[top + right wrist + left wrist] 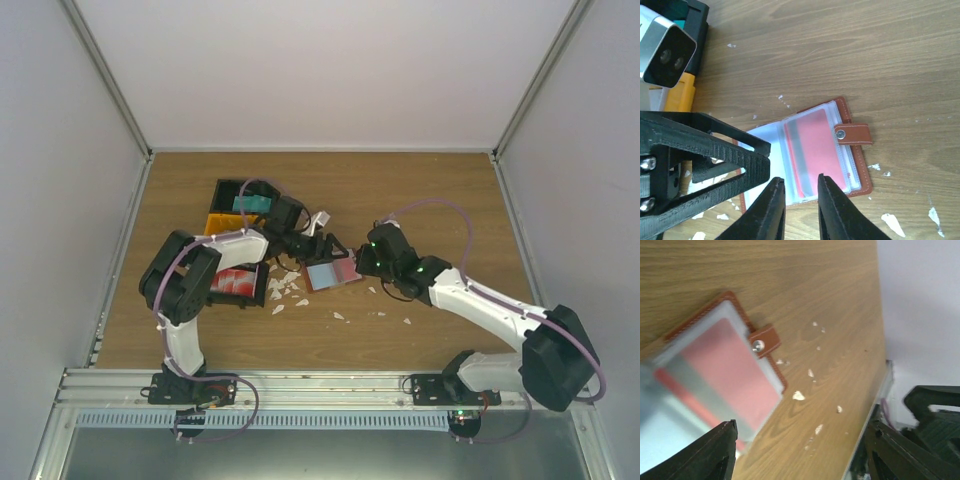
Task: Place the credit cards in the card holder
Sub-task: Turn over the card slot in the card holder, then pick up the credit card from the storage box.
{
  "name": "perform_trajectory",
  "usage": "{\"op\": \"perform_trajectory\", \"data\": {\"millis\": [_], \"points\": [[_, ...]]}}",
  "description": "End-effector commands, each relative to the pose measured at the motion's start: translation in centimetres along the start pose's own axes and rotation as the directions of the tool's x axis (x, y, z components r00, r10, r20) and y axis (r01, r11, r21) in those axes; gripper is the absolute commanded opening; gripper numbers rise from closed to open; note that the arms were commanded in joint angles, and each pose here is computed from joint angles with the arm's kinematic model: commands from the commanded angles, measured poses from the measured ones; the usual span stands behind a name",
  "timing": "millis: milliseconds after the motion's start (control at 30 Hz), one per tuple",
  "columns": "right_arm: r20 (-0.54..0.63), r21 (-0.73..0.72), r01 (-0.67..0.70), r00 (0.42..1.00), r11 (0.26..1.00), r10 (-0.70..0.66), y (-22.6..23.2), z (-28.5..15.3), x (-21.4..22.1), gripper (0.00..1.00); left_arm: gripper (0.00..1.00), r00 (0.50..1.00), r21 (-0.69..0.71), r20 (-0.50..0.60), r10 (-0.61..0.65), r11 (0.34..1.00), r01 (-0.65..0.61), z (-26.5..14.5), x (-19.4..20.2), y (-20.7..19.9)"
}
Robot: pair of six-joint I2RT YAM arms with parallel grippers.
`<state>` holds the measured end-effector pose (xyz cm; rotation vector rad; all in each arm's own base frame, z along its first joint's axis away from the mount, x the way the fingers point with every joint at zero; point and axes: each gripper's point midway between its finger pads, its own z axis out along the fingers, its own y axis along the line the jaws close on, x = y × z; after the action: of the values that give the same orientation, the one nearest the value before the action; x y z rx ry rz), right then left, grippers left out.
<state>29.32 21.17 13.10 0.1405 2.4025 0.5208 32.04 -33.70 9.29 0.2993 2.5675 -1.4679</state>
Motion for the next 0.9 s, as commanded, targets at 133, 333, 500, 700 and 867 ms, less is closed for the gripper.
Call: {"op": "perform_trajectory", "data": {"millis": [133, 333, 500, 700, 867], "points": [[-0.016, -0.1, 0.014, 1.0, 0.995, -0.015, 1.3, -0.7, 0.4, 0.3, 0.72, 0.975, -0.362, 0.183, 0.129, 0.931, -0.055, -7.5, -1.1, 0.9], [-0.023, -0.167, 0.019, 0.999, 0.986, -0.023, 2.3, -0.9, 0.8, 0.5, 0.8, 0.95, -0.599, 0.272, 0.153, 0.799, 0.043, -14.8, 1.6, 3.1], [-0.014, -0.228, 0.058, 0.998, 0.972, -0.063, 2.9, -0.9, 1.4, 0.58, 0.78, 0.963, -0.703, 0.255, 0.083, 0.7, 0.127, -18.3, 5.4, 6.0], [-0.082, -0.232, 0.023, 0.996, 0.973, -0.044, 2.8, 0.5, 3.1, 0.58, 0.77, 0.968, -0.735, 0.247, 0.038, 0.658, 0.162, -19.6, 6.9, 8.4], [-0.14, -0.224, -0.015, 0.99, 0.974, -0.017, 2.6, 1.7, 4.5, 0.57, 0.75, 0.982, -0.718, 0.19, -0.013, 0.68, 0.148, -18.7, 6.9, 10.0]]}}
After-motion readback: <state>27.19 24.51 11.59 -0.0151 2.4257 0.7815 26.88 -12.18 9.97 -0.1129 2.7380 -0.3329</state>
